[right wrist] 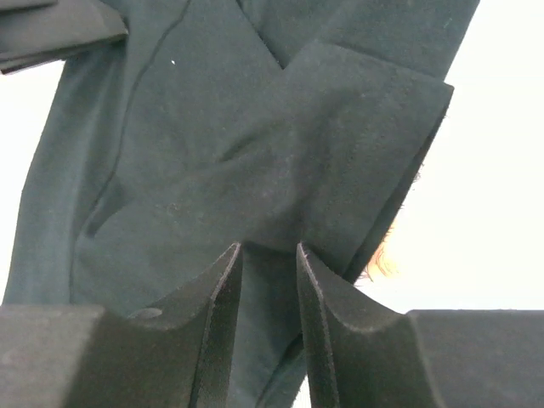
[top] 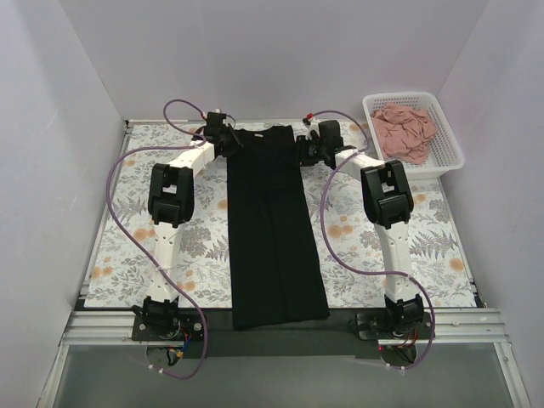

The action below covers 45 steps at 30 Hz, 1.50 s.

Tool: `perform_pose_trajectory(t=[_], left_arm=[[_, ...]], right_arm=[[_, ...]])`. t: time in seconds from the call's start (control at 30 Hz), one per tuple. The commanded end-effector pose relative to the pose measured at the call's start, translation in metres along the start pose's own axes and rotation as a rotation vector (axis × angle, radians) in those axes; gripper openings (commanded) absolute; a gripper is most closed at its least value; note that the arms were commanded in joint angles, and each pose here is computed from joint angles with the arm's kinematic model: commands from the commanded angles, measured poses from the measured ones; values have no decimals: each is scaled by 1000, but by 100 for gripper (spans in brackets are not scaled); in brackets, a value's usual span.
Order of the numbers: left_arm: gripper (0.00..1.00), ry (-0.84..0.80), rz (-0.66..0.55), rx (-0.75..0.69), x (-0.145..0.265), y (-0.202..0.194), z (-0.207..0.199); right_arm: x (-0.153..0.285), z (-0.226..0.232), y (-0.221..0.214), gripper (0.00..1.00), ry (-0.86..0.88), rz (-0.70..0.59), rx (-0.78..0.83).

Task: Fold and stack the t-shirts
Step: Fold the tshirt

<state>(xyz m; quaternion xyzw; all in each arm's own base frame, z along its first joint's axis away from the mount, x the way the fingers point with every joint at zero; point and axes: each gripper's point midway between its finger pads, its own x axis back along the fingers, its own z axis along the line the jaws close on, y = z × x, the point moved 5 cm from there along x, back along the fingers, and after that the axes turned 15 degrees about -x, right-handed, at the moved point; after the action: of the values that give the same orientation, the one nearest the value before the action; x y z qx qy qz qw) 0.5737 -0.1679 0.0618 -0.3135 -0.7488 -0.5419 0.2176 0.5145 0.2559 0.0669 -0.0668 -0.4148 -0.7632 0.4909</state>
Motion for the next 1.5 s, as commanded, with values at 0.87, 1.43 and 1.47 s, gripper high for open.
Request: perform_pose_trajectory(t=[0.87, 1.43, 1.47], left_arm=[[72, -111, -190, -92, 66, 46, 8], [70, -106, -128, -269, 101, -18, -71], [66, -118, -113, -287, 96, -26, -79]], right_arm=[[55, 5, 42, 43, 121, -83, -97], [115, 35, -75, 43, -8, 49, -189], [118, 37, -81, 43, -15, 51, -191]])
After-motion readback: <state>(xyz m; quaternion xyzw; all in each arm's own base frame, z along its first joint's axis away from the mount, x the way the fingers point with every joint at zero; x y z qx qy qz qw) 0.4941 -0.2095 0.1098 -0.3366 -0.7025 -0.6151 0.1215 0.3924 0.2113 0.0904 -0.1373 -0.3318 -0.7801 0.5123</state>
